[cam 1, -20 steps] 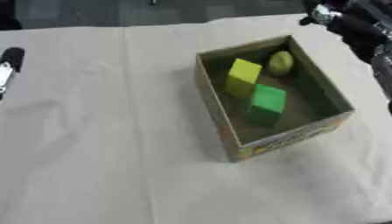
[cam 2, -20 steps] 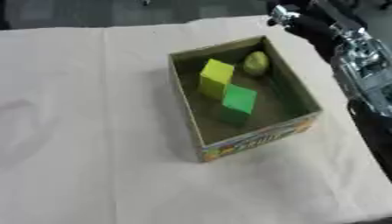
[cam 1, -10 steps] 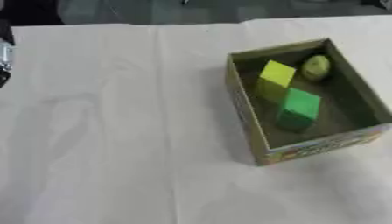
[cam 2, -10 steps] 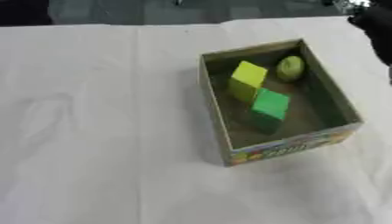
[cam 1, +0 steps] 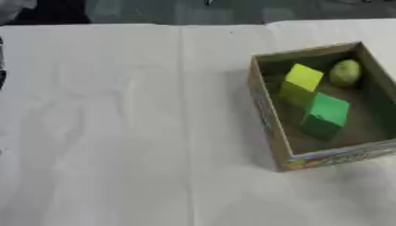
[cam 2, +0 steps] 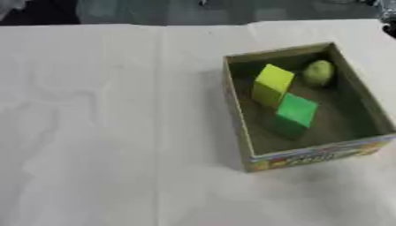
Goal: Pick up the objects with one hand, pass them to the other hand, and then place them into the box on the other side of the table.
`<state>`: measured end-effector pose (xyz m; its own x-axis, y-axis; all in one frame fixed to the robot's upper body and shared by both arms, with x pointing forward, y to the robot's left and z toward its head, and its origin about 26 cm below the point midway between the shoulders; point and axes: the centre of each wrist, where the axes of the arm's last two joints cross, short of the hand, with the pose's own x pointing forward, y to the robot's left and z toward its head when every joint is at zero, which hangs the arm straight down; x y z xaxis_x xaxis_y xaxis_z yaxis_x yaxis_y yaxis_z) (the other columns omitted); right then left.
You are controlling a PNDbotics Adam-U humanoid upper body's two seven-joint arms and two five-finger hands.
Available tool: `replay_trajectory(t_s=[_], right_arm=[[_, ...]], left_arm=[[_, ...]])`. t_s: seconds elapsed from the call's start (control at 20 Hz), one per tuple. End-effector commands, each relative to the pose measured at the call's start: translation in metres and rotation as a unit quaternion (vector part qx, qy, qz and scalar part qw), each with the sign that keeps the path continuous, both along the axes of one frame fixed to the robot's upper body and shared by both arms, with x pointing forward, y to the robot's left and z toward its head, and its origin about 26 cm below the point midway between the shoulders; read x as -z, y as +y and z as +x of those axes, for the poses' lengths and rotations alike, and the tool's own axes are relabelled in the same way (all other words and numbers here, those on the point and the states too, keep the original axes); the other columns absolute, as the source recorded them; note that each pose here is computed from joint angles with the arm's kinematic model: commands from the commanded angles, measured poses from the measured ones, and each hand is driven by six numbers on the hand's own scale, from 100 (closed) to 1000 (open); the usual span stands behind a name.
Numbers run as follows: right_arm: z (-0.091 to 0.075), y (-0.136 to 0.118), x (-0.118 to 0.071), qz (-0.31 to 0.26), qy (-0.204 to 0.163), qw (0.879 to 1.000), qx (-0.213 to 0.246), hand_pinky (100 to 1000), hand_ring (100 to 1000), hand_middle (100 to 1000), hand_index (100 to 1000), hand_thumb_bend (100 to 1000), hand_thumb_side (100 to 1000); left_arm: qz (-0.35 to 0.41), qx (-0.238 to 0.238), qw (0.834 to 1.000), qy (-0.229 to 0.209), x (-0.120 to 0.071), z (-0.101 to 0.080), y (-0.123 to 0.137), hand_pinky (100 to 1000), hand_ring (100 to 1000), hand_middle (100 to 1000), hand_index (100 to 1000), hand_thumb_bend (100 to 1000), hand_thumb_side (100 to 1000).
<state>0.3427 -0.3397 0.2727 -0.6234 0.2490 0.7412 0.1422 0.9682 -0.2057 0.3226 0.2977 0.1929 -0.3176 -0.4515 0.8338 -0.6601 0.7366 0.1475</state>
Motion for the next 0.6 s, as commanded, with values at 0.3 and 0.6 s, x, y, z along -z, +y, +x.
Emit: replay_trajectory(t_s=[0.3, 0.6], right_arm=[[-0.004, -0.007, 0.003, 0.016, -0.02, 0.999, 0.028, 942, 743, 832, 864, 138, 289], [-0.004, -0.009, 0.015, 0.032, -0.011, 0.999, 0.039, 952, 781, 872, 894, 154, 331]], left_arm=[[-0.083, 0.019, 0.995, -0.047, 0.008, 0.007, 0.006, 874, 742, 683, 843, 353, 779], [-0.099, 0.026, 0.993, -0.051, 0.016, 0.01, 0.002, 870, 732, 668, 840, 344, 769]])
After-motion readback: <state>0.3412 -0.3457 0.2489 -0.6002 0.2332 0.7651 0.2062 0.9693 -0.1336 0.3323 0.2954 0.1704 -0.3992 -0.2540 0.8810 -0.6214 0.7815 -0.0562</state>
